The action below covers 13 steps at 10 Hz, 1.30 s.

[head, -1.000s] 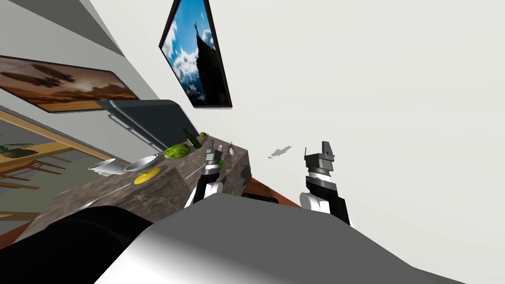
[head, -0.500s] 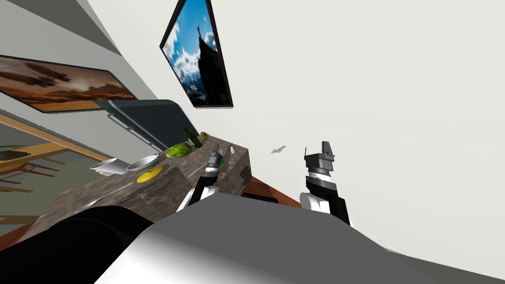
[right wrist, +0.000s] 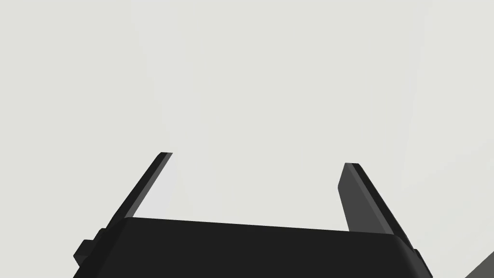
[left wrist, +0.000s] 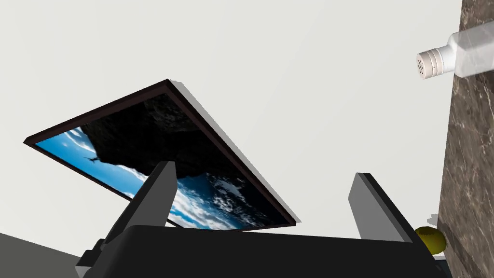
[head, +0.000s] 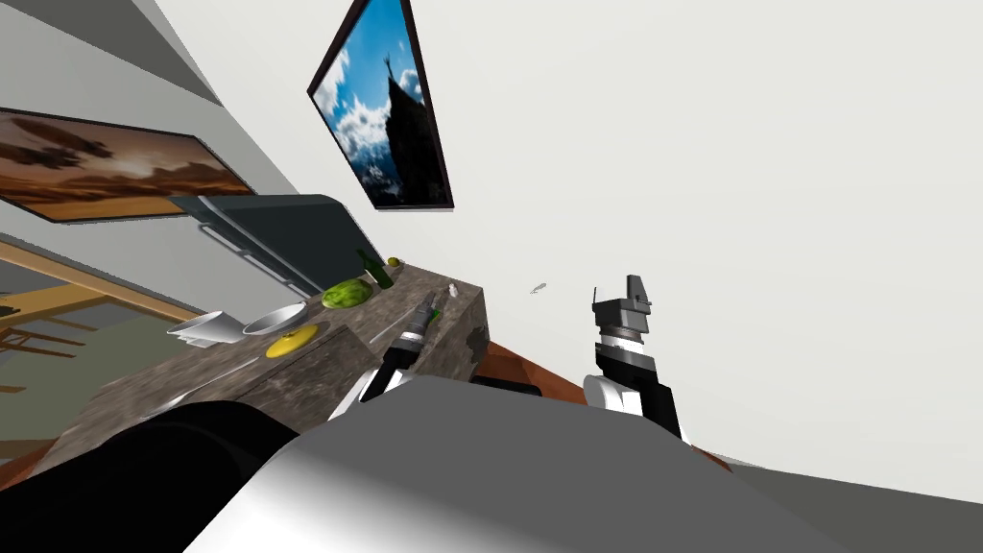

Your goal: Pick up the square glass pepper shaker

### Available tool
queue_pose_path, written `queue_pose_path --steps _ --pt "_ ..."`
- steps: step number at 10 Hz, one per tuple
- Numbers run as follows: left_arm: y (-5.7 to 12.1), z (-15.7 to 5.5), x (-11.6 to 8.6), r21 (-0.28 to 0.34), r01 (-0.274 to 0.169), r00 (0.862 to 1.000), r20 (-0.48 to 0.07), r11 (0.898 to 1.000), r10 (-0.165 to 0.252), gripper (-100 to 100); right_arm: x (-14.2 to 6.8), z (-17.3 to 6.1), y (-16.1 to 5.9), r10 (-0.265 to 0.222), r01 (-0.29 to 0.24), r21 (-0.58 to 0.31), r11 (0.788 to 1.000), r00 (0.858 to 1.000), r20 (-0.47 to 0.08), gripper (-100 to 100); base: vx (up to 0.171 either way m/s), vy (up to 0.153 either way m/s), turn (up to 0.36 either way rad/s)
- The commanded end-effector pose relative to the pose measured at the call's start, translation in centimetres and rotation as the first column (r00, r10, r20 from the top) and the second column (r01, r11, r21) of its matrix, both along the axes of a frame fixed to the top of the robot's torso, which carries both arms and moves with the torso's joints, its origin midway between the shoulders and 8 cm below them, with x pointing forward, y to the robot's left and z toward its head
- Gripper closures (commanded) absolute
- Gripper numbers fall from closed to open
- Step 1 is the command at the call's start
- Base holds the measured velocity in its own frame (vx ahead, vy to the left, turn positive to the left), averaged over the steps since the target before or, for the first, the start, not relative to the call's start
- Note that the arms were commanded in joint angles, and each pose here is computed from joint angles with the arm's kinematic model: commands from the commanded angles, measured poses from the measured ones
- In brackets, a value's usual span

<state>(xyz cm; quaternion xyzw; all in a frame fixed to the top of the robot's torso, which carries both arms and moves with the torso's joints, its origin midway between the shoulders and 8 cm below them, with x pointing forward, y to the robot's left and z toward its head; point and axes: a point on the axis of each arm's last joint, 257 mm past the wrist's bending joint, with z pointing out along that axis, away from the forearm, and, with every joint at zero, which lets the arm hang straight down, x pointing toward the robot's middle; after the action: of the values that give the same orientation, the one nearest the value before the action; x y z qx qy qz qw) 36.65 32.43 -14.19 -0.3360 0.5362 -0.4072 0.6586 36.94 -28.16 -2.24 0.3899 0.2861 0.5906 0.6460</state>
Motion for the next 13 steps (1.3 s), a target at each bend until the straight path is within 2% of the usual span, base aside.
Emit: queue_pose_path --steps 1,4,5,8,9,13 --pt "0.4 -2.3 0.0 0.064 0.003 0.997 -0.079 0.998 0.002 -100 0.0 0.0 0.0 0.0 0.0 0.0 1.0 1.0 0.0 0 -0.062 0.034 -0.094" --pt "1.8 -6.6 -0.5 0.179 0.025 0.976 -0.217 0.984 0.015 -100 0.0 0.0 0.0 0.0 0.0 0.0 1.0 1.0 0.0 0 -0.034 0.027 -0.099" --pt "1.8 -6.6 -0.5 0.18 0.026 0.976 -0.218 0.983 0.014 -100 0.0 0.0 0.0 0.0 0.0 0.0 1.0 1.0 0.0 0 -0.018 0.016 -0.033" --pt "3.7 -10.4 -1.1 0.284 0.058 0.94 -0.339 0.957 0.043 -100 0.0 0.0 0.0 0.0 0.0 0.0 1.0 1.0 0.0 0 -0.004 0.017 -0.098" --pt "3.8 -10.4 -1.0 0.287 0.061 0.94 -0.339 0.956 0.042 -100 0.0 0.0 0.0 0.0 0.0 0.0 1.0 1.0 0.0 0 -0.002 0.016 -0.059" --pt "7.1 -14.2 -1.7 0.406 0.111 0.882 -0.461 0.907 0.098 -100 0.0 0.0 0.0 0.0 0.0 0.0 1.0 1.0 0.0 0 0.014 0.013 -0.121"
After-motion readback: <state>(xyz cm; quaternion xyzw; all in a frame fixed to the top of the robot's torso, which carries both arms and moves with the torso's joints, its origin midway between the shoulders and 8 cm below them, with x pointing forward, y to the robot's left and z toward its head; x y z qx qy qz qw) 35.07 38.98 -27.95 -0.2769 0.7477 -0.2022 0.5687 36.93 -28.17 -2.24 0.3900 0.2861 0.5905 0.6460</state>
